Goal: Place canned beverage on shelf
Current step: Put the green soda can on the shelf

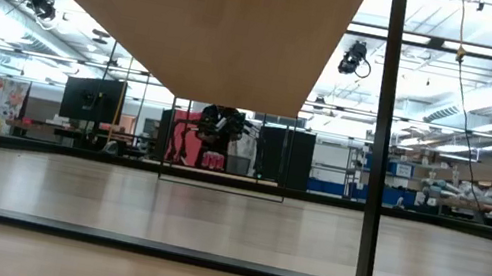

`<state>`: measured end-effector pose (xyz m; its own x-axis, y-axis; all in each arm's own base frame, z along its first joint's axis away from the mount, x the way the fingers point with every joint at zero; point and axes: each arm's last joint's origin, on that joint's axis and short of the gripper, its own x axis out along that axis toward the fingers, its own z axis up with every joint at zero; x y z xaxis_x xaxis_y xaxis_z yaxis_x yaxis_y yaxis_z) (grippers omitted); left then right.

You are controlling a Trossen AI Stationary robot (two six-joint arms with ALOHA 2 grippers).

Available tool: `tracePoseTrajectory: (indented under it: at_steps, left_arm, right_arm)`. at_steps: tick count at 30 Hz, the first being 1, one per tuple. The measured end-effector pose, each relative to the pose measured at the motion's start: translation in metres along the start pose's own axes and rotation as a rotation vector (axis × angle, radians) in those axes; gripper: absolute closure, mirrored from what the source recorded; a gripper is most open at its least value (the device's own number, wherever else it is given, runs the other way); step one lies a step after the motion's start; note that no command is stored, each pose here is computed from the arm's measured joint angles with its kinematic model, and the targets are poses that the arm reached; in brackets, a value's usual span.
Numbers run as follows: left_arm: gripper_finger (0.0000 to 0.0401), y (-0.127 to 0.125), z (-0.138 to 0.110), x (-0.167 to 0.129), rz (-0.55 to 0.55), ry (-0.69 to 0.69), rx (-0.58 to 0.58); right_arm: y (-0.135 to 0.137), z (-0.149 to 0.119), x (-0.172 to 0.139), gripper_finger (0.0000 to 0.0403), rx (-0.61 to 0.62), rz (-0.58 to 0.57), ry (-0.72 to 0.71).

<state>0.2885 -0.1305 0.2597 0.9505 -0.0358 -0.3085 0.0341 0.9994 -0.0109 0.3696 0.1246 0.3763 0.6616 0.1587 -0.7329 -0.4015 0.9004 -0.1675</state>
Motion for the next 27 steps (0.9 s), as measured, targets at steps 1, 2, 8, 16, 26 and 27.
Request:
tracePoseTrajectory:
  at_steps: [1,2,8,16,26,27]
  left_arm:
    - [0.0094,0.0,0.0,0.0,0.006,-0.004,-0.001]
    - [0.0094,0.0,0.001,0.0,0.012,-0.006,-0.003]
    - [0.0094,-0.001,-0.001,-0.002,0.021,0.014,0.002]
    - [0.0094,-0.013,0.001,-0.02,0.094,0.011,0.016]
    - [0.0094,-0.033,-0.001,-0.051,0.214,-0.01,0.058]
    - [0.0094,-0.035,-0.002,-0.052,0.222,-0.007,0.051]
  right_arm:
    - [-0.001,0.002,-0.005,0.0014,0.001,-0.013,-0.004]
    - [0.0,0.003,-0.01,0.0009,-0.002,-0.025,-0.003]
    - [0.007,0.002,-0.031,0.0008,-0.009,-0.107,0.03]
    - [0.02,-0.016,-0.055,0.0009,0.106,-0.229,0.177]
    - [0.054,-0.037,-0.071,0.0009,0.147,-0.355,0.192]
    - [0.056,-0.041,-0.073,0.0009,0.156,-0.362,0.188]
